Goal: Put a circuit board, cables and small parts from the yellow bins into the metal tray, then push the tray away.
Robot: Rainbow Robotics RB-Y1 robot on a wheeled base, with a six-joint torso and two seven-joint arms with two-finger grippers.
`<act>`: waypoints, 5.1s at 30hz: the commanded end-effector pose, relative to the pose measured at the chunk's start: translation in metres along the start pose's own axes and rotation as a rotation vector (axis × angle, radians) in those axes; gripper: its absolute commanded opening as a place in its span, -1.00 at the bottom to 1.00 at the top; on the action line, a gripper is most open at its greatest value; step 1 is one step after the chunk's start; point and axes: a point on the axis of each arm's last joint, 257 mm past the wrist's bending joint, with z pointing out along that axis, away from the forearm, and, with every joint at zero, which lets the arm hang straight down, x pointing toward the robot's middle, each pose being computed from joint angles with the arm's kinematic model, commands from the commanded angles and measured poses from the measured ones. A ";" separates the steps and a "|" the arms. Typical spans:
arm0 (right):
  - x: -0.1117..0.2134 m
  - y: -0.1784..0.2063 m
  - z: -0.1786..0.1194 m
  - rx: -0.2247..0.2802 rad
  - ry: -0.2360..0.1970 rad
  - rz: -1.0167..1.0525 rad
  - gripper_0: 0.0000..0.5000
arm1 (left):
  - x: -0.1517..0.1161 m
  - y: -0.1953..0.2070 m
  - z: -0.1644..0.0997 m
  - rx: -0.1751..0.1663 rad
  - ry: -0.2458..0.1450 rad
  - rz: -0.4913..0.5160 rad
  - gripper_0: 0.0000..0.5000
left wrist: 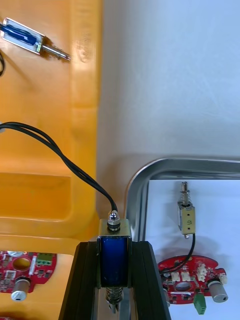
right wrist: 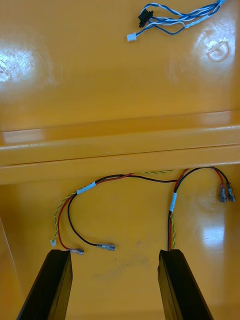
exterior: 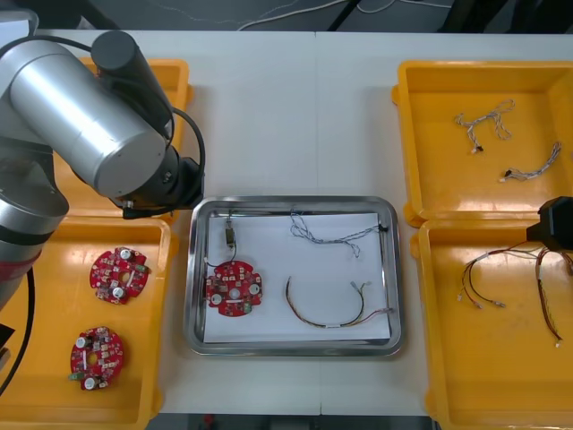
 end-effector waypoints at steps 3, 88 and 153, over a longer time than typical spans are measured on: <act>-0.004 -0.005 -0.004 -0.002 -0.021 -0.001 1.00 | 0.002 -0.047 -0.011 0.051 -0.050 0.033 -1.00; -0.004 -0.005 -0.004 -0.002 -0.021 -0.001 1.00 | 0.072 -0.116 0.073 0.069 -0.007 0.013 0.98; 0.052 0.172 -0.019 -0.182 -0.030 -0.704 1.00 | -0.033 0.127 -0.081 0.005 -0.045 -0.005 1.00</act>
